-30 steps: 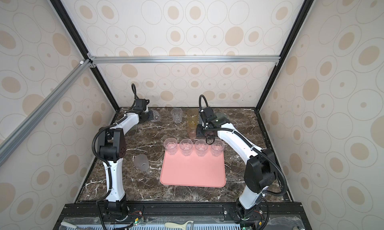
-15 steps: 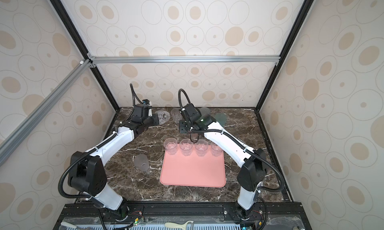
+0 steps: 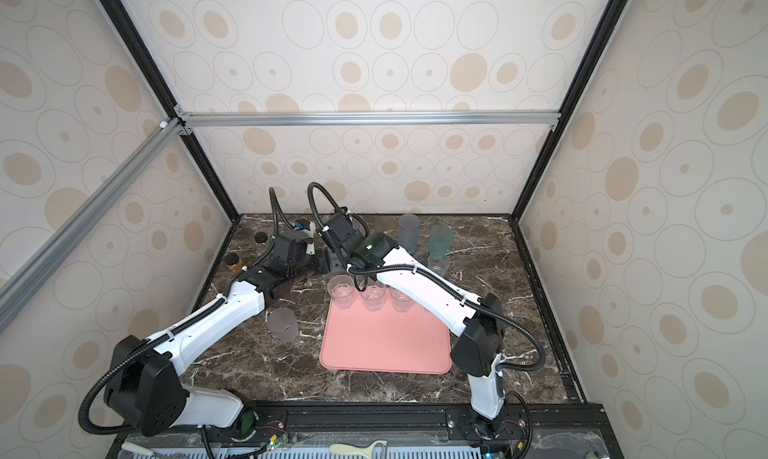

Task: Place the glasses into the tray
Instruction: 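Grasp the glass with the right gripper and open the left gripper, then lower the clear glass onto the pink tray near its nearer edge with the right gripper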

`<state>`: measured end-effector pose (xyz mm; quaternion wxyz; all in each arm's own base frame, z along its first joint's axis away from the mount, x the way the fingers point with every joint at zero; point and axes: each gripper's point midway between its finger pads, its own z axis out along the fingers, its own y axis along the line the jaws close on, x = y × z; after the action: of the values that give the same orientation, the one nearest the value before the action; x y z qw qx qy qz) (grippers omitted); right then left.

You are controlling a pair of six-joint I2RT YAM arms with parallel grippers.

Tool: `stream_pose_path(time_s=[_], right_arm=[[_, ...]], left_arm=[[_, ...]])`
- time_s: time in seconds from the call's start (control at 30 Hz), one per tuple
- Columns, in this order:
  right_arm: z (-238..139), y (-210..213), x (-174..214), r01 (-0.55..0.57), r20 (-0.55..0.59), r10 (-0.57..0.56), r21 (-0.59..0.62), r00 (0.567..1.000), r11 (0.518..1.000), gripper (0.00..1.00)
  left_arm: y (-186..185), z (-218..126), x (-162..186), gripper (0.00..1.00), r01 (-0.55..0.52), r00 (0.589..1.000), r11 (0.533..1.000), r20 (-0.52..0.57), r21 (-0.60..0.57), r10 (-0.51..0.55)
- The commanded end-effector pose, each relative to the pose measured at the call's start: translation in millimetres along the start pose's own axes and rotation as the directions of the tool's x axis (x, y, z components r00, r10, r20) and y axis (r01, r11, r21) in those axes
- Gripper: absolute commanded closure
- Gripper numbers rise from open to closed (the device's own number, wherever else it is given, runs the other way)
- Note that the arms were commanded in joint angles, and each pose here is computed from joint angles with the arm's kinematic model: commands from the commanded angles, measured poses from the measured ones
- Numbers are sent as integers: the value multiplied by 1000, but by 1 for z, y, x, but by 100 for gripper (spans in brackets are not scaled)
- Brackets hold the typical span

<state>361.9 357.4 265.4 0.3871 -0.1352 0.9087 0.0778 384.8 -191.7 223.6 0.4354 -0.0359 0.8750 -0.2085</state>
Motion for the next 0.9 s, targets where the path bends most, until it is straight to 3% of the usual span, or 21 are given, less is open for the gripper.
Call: stream_pose_path(time_s=[0.0,0.23,0.37,0.47,0.6,0.73,0.87], right_arm=[[6,-16,3,64,-5,-64,111,998,992,62],[18,-21,9,107,-16,-105,169,994,980,75],[20,-25,10,112,-28,-109,200,994,973,90],[20,-28,10,105,-36,-99,212,994,972,97],[20,-31,12,79,-52,-70,196,996,977,100],[17,-40,13,28,-80,-14,173,997,985,100],[2,-46,17,-5,-119,20,123,993,992,100]], left_arm=[[-12,-10,-2,96,53,999,997,7,49,-54],[-24,-21,3,91,67,998,992,-14,104,-66],[-34,-29,5,80,89,996,983,-28,160,-85],[-40,-39,1,69,91,996,978,-23,190,-88],[-43,-58,-8,55,81,996,974,6,210,-85],[-38,-76,-17,51,43,997,981,52,188,-53],[-12,-86,-29,46,-59,988,997,145,53,51]])
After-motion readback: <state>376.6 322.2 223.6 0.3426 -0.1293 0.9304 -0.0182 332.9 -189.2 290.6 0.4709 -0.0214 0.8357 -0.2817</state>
